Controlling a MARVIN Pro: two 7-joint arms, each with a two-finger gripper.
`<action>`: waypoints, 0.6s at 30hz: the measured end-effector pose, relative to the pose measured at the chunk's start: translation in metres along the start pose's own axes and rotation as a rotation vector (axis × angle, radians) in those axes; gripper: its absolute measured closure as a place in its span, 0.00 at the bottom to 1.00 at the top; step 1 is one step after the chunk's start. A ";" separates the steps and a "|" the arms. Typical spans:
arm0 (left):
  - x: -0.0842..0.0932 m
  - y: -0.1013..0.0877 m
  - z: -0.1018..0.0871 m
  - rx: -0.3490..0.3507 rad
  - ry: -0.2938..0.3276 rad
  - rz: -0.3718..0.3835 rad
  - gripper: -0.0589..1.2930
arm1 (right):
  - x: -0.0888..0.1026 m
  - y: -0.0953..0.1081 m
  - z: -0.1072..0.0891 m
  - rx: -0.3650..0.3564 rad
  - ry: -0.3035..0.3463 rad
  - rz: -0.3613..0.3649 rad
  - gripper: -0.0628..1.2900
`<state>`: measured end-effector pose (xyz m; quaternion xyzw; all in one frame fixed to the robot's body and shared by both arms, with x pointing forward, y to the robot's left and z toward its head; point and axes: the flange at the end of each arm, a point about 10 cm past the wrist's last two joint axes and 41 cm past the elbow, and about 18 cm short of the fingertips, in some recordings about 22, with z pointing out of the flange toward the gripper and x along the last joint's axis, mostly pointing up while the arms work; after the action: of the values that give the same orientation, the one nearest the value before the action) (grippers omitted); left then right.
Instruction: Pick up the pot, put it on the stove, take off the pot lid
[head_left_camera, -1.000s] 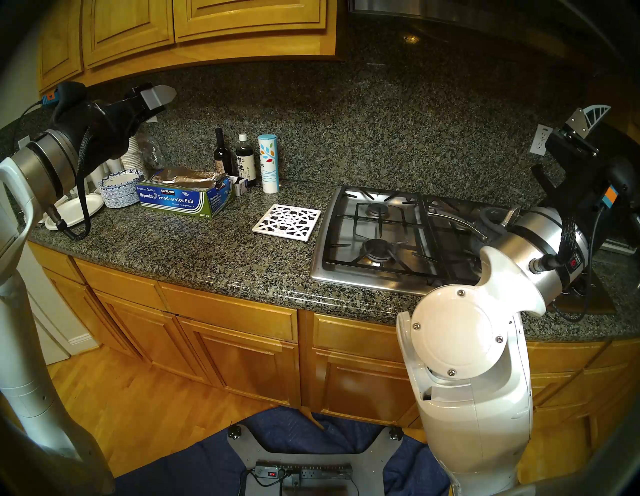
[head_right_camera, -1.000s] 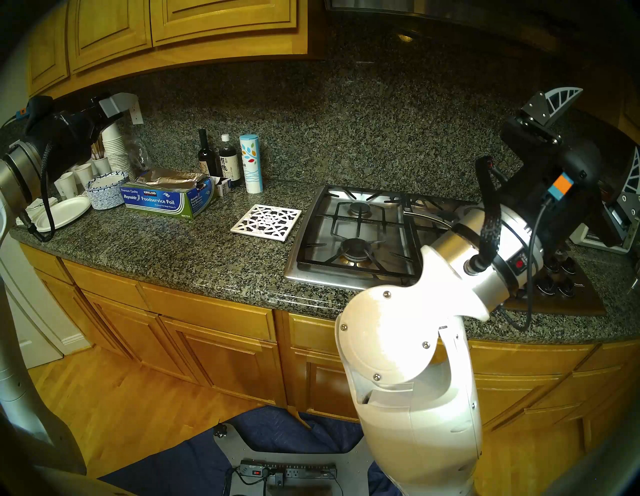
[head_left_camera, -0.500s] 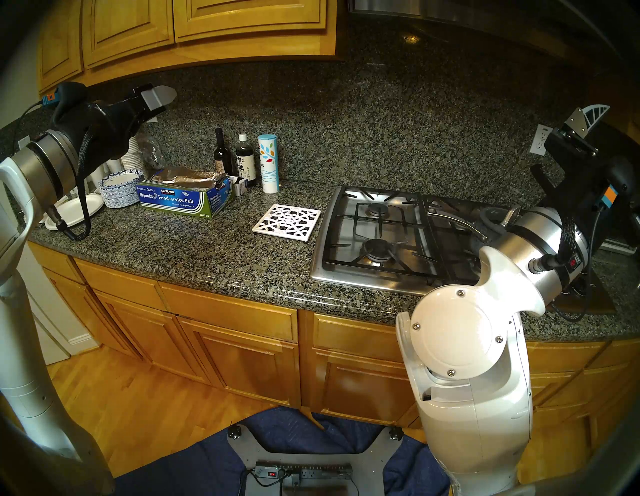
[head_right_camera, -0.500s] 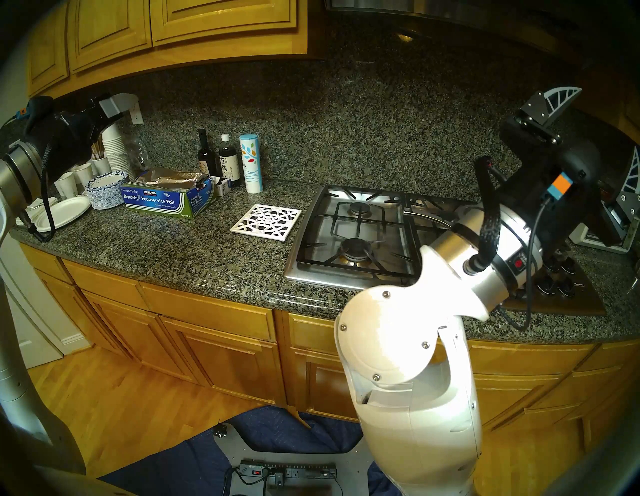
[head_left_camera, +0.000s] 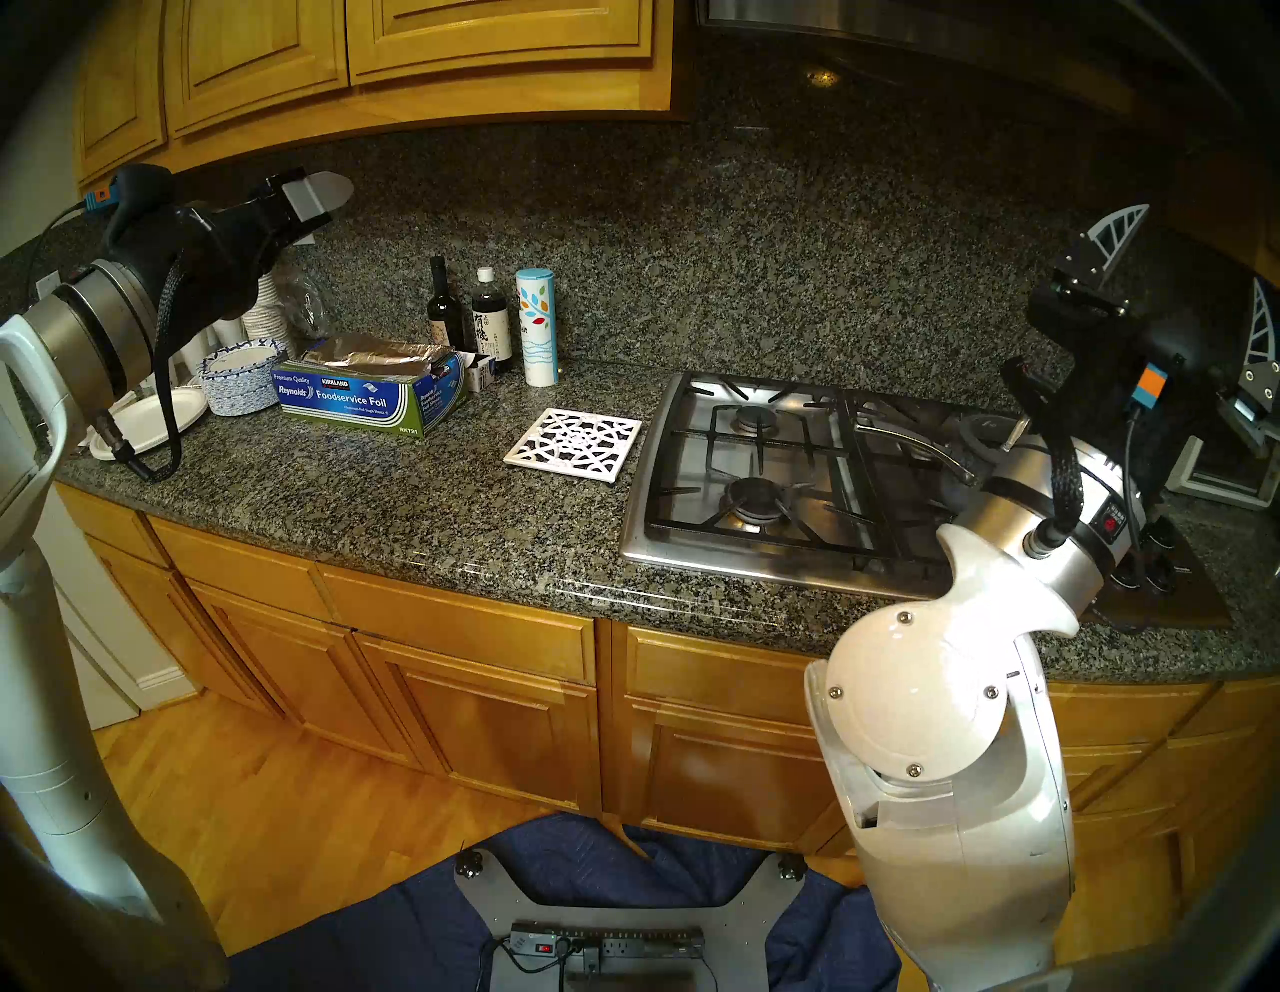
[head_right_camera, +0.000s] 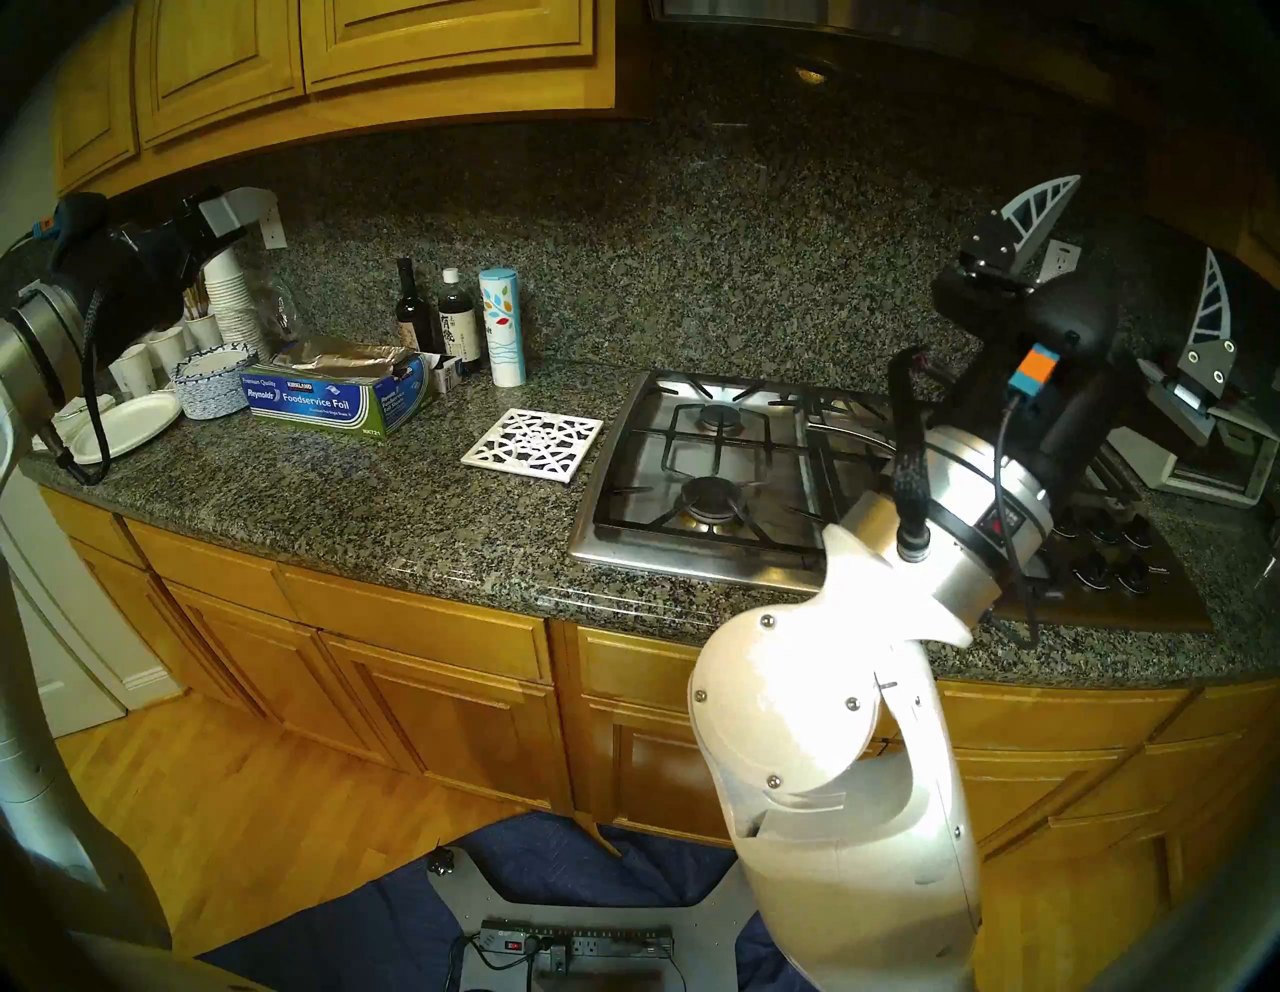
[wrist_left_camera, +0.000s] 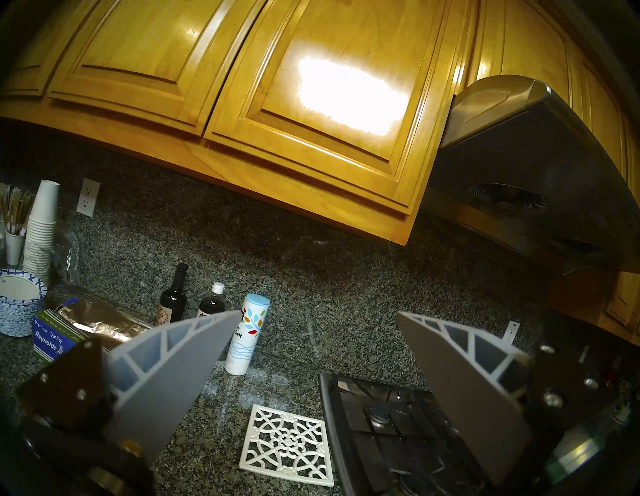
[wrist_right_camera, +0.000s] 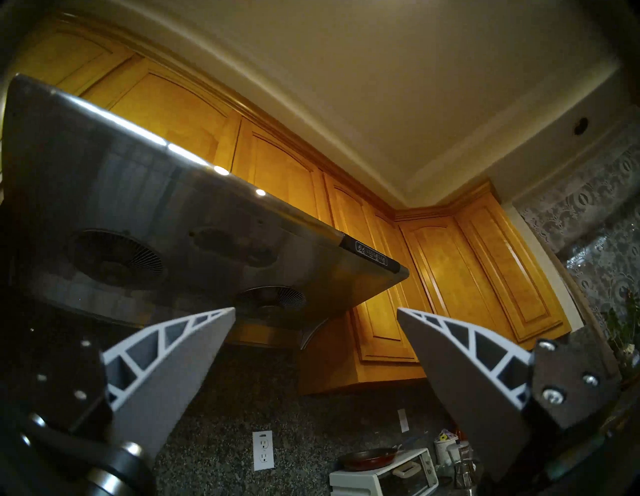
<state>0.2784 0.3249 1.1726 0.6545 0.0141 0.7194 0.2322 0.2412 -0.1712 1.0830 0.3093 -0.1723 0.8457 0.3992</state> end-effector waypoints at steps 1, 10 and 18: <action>0.000 0.000 0.000 0.000 0.000 0.000 0.04 | -0.002 -0.001 -0.002 0.031 0.000 -0.015 0.05; 0.000 0.000 0.000 0.000 -0.001 0.000 0.04 | -0.017 -0.003 -0.014 0.184 0.014 -0.096 0.05; 0.000 0.000 0.000 0.000 -0.003 -0.001 0.04 | -0.031 0.005 -0.019 0.249 0.041 -0.159 0.05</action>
<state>0.2784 0.3248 1.1722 0.6554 0.0138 0.7184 0.2326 0.2454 -0.1819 1.0481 0.3516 -0.0329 0.8324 0.4271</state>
